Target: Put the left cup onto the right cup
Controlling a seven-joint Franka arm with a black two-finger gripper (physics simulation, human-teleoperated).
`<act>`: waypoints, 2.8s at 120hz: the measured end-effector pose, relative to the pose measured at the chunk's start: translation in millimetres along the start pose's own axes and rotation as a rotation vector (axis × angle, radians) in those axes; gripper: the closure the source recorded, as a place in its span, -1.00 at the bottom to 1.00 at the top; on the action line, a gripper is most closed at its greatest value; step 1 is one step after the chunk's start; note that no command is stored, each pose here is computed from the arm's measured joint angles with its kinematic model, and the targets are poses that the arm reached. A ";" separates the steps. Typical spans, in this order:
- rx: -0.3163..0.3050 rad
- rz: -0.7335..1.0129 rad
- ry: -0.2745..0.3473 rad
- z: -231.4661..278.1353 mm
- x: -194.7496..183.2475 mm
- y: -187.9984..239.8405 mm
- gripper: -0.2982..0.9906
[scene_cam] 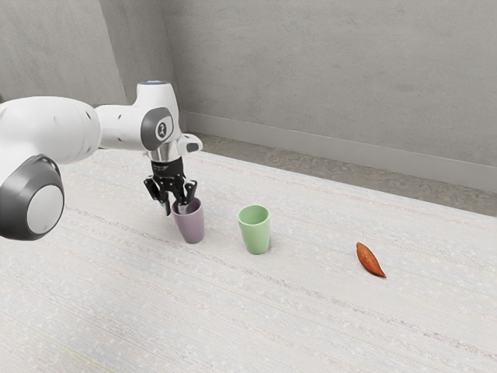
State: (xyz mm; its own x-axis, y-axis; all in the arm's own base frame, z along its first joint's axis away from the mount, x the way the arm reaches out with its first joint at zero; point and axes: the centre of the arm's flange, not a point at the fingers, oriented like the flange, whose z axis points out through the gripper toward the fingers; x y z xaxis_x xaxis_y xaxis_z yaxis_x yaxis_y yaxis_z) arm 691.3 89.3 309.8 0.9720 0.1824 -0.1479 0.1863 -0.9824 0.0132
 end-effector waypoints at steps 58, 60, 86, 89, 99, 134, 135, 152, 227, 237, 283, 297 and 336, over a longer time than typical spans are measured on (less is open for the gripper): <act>0.000 0.003 0.005 -1.9 1.5 2.9 0.58; 0.000 0.003 0.005 -1.8 1.5 2.9 0.59; 0.000 0.007 0.021 -12.9 -0.2 4.0 0.65; 0.000 0.009 0.026 -16.7 -0.9 4.3 0.66; 0.000 0.015 0.044 -30.6 -3.7 6.7 0.66; -0.013 0.047 0.119 -99.1 -25.7 22.4 0.68; -0.013 0.048 0.120 -100.8 -26.4 22.8 0.68; -0.008 0.067 0.136 -126.6 -38.3 29.9 0.68; 0.006 0.179 0.129 -149.6 -63.0 98.7 0.68; 0.006 0.197 0.136 -149.9 -59.6 111.2 0.68; 0.009 0.256 0.134 -144.8 -50.4 154.7 0.68; 0.011 0.273 0.132 -140.0 -47.4 167.6 0.68; 0.009 0.287 0.127 -129.1 -38.5 178.8 0.68</act>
State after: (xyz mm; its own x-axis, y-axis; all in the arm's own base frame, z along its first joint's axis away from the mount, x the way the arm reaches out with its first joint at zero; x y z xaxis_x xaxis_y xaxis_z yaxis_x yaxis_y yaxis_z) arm 705.7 -88.2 445.6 0.9949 -0.0996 -0.0152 -0.0992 -0.9947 0.0273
